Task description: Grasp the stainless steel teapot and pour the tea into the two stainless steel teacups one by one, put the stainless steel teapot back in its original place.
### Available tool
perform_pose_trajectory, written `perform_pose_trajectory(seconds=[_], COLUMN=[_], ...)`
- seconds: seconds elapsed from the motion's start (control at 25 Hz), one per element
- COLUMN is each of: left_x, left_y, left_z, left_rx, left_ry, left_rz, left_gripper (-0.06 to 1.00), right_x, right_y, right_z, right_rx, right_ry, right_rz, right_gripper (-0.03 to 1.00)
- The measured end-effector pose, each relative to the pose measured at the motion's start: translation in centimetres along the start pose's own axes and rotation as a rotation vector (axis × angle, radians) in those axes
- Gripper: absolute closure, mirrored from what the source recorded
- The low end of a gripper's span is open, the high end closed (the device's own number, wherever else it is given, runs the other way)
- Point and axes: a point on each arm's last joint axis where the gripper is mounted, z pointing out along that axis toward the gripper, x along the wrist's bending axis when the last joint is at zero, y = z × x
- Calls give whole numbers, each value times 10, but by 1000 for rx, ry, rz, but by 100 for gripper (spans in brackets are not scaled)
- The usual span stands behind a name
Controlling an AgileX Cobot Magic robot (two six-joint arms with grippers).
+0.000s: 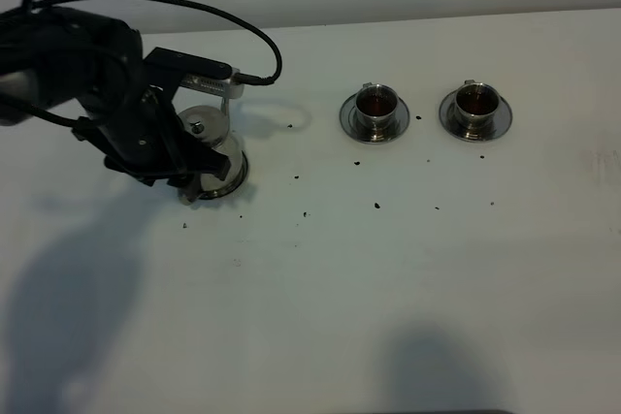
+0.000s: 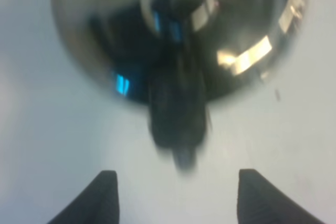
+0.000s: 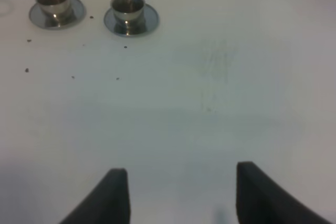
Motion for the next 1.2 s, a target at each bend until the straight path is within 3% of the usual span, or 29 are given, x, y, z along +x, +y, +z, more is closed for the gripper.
perform_pose_trajectory(seconds=[0.28, 0.44, 0.72, 0.84, 1.04, 1.2], left_x=[2, 4, 5, 8, 14, 15], left_y=[-44, -88, -175, -197, -227, -240], left_z=[-59, -74, -99, -104, -89, -75], left_rx=[196, 209, 133, 91, 115, 45], left_ry=[-6, 9, 13, 14, -15, -17], left_rz=[0, -19, -44, -66, -157, -189], left_gripper=[41, 43, 48, 50, 51, 51], right_x=[0, 0, 0, 0, 0, 0], right_y=[0, 0, 0, 0, 0, 0], right_z=[0, 0, 0, 0, 0, 0], right_rx=[0, 0, 0, 0, 0, 0], right_ry=[0, 0, 0, 0, 0, 0], right_rz=[0, 0, 0, 0, 0, 0], right_gripper=[52, 52, 52, 52, 52, 52])
